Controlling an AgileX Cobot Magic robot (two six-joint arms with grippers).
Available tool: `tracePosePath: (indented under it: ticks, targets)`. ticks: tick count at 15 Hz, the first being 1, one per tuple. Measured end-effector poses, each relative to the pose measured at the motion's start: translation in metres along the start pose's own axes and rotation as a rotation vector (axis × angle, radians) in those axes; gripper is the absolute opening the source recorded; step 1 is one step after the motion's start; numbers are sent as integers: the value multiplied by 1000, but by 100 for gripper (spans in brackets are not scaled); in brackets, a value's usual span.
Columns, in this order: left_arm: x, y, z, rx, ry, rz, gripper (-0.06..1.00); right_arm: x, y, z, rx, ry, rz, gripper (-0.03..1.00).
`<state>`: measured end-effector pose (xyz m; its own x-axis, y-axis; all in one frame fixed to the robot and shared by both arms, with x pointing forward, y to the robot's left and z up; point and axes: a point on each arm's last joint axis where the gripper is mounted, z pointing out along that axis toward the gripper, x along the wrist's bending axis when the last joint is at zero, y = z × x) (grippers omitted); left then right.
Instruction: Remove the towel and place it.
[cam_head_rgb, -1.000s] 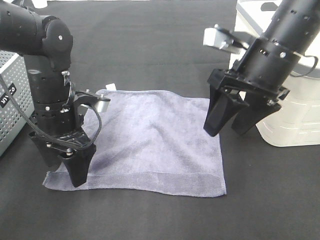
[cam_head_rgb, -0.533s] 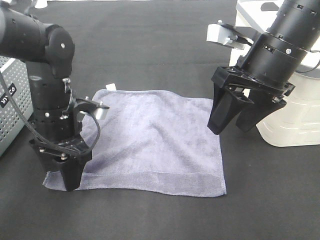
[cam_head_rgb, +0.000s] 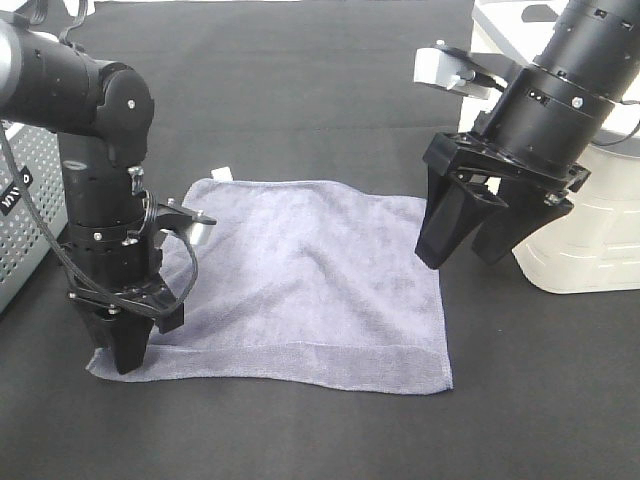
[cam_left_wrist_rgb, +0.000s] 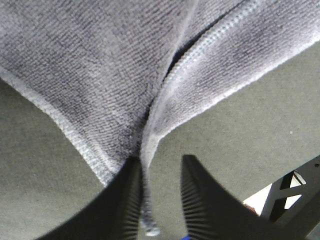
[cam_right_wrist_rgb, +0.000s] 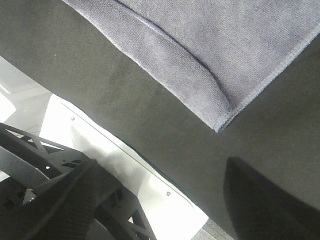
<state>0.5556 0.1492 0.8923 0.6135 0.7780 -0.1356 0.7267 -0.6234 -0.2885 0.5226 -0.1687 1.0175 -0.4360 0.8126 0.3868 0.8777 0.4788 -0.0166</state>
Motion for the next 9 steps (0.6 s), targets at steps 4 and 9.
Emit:
tracePosePath:
  ticks: [4,9]
  targets:
    - [1,-2,0,18,13,5,0,0,0,0,0,0,6,68]
    - [1,-3,2,31,12,50,0,0,0,0,0,0,8,68]
